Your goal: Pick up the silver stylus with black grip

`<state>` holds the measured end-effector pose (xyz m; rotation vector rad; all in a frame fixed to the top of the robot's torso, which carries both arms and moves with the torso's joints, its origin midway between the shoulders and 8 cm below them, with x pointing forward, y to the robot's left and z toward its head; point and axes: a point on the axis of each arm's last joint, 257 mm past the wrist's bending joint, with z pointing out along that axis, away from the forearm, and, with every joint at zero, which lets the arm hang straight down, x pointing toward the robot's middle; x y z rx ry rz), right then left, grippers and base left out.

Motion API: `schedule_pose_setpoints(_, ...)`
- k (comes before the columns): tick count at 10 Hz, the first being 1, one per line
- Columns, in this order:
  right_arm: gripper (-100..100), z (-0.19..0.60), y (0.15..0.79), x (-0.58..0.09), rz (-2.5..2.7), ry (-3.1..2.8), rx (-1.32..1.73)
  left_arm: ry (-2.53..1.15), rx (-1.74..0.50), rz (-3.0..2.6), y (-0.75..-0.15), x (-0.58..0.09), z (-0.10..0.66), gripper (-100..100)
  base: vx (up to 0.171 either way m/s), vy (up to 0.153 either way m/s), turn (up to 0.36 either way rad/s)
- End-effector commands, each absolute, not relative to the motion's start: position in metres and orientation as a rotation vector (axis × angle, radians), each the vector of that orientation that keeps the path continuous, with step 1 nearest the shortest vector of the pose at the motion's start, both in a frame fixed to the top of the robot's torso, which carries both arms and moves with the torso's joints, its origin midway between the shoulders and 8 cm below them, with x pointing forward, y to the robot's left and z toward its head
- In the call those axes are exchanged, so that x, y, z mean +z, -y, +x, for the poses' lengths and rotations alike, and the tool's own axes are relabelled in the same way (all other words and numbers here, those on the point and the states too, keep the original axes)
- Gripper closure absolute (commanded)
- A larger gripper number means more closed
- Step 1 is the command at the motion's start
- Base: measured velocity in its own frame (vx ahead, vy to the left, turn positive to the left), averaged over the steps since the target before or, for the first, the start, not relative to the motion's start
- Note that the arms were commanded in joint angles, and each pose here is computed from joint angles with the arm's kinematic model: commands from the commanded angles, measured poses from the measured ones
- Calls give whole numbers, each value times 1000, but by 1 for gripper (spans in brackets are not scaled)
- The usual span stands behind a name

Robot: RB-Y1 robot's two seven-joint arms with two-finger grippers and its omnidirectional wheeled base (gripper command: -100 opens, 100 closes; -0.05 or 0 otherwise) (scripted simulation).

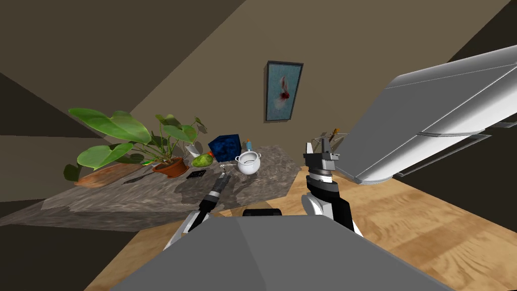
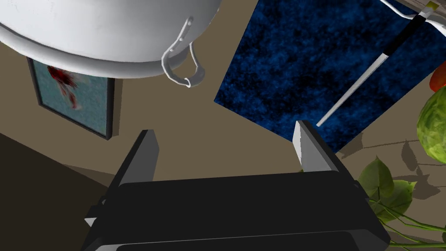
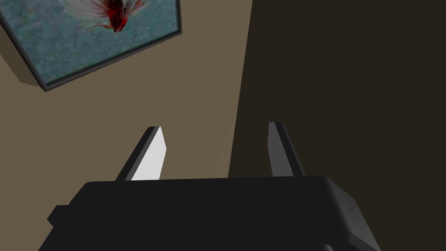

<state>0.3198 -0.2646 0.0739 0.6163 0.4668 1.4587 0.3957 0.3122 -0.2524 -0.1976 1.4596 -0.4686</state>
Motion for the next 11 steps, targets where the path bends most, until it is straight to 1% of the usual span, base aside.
schedule_pose_setpoints(1, 0, 320, 265, 74, 616, -467, 1459, -1496, -397, -158, -323, -265, 399, -100, 7, 68, -97)
schedule_pose_setpoints(5, 0, 320, 265, 74, 616, -467, 1459, -1557, -236, -72, -357, -284, 412, -100, 15, 67, -103)
schedule_pose_setpoints(6, 0, 320, 265, 74, 616, -467, 1459, -1577, -166, -37, -373, -289, 418, -100, 19, 87, -158)
schedule_pose_setpoints(9, 0, 320, 265, 74, 616, -467, 1459, -1598, -60, 11, -399, -293, 428, -100, 17, 81, -124)
schedule_pose_setpoints(11, 0, 320, 265, 74, 616, -467, 1459, -1598, -60, 10, -399, -292, 429, -100, 9, 47, -55)
